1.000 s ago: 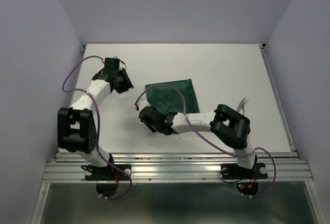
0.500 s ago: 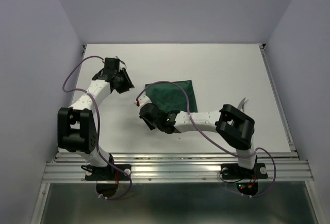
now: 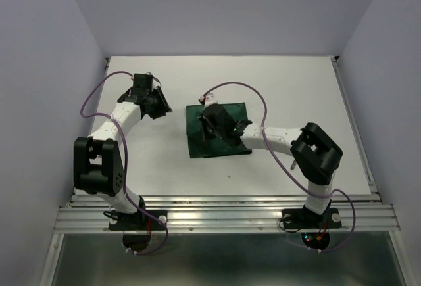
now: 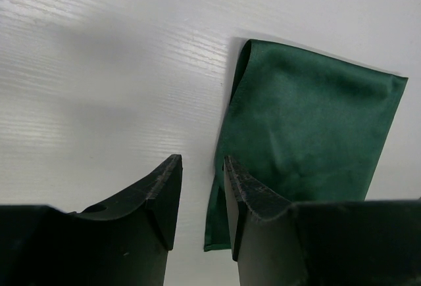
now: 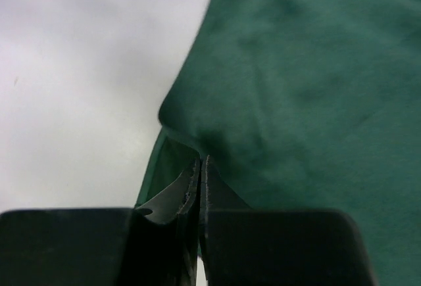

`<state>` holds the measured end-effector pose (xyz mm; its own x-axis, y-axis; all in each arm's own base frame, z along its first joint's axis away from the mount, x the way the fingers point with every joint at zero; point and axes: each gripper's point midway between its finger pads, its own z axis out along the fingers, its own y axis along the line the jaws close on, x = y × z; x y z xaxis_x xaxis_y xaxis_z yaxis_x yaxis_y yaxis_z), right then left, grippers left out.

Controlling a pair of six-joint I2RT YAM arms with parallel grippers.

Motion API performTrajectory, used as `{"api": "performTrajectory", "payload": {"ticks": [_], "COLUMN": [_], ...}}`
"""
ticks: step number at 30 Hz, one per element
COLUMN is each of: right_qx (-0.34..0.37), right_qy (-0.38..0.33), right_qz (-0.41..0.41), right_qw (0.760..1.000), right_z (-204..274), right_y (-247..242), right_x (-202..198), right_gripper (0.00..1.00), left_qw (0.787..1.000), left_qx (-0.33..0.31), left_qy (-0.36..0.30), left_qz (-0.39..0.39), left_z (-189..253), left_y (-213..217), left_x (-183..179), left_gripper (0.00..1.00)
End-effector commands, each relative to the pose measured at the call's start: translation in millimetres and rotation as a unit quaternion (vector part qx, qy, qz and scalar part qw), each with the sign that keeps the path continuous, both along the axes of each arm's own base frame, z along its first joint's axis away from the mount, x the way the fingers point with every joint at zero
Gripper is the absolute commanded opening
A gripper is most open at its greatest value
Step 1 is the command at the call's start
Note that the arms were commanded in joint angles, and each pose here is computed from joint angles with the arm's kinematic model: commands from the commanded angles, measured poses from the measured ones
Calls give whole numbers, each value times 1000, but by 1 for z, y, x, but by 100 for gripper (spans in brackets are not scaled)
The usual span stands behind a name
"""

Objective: Fold the napkin into a case and place the utensils inside
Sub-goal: Fold the top corner of the square-folded napkin at the center of the board.

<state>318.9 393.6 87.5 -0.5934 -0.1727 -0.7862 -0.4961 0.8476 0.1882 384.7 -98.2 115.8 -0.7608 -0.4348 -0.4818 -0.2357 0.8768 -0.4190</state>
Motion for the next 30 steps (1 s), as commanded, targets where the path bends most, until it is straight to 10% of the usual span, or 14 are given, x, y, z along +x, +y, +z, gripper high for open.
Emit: {"api": "performTrajectory", "payload": {"ticks": [1,30], "right_qx": [102,116], "right_qy": [4,41], "right_qz": [-30,-194], "right_qw": [994,973], "right_z": [35,-9], "right_y": [-5,-126], "right_x": [29,130], "right_gripper": [1,1], "left_qw": [1000,1000], "left_qx": [-9,-16], "left_qy": [-13,-11], "left_qz": [-4,-14], "left_z": [6,5], "left_y": [-2,-7], "left_x": [3,4], "left_gripper": [43,43]}}
